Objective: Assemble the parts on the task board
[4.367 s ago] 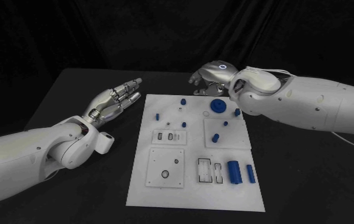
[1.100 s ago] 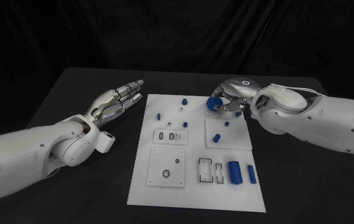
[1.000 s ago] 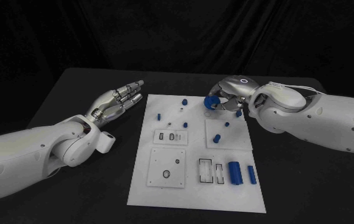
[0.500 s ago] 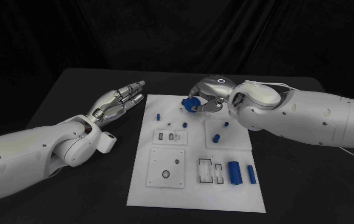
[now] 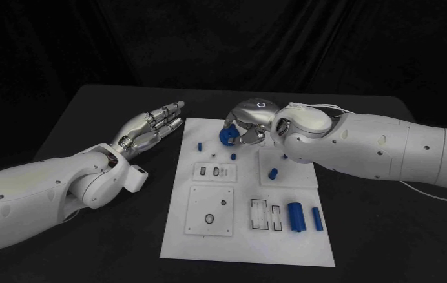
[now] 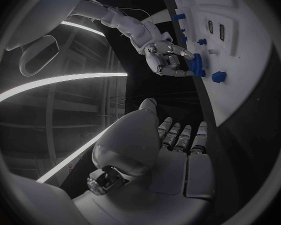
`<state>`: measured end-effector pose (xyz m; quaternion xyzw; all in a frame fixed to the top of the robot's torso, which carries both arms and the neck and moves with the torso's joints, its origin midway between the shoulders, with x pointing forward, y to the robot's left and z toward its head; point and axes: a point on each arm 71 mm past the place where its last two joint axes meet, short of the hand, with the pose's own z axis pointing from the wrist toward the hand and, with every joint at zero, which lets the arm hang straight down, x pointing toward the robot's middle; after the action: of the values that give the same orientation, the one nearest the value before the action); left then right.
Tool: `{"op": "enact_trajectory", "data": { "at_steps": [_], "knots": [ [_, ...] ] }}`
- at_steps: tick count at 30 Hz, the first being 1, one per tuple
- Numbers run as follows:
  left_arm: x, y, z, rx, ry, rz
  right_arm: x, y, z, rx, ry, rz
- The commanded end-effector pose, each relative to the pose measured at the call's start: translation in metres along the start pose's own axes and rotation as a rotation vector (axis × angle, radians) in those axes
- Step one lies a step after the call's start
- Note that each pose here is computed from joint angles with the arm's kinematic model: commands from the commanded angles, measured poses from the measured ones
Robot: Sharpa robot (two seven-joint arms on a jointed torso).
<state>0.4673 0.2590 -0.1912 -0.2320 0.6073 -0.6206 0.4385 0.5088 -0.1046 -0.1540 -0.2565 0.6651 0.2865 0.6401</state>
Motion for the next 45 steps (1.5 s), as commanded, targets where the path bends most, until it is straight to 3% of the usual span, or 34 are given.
{"op": "enact_trajectory", "data": {
  "at_steps": [1,45],
  "knots": [
    [0.0019,-0.0009,0.0003,0.013,0.011,-0.009,0.006,0.001,0.002,-0.006,0.031,0.004],
    [0.002,0.0001,0.0007,0.004,0.018,-0.013,0.011,-0.01,0.0,0.048,0.044,0.003]
  ]
}}
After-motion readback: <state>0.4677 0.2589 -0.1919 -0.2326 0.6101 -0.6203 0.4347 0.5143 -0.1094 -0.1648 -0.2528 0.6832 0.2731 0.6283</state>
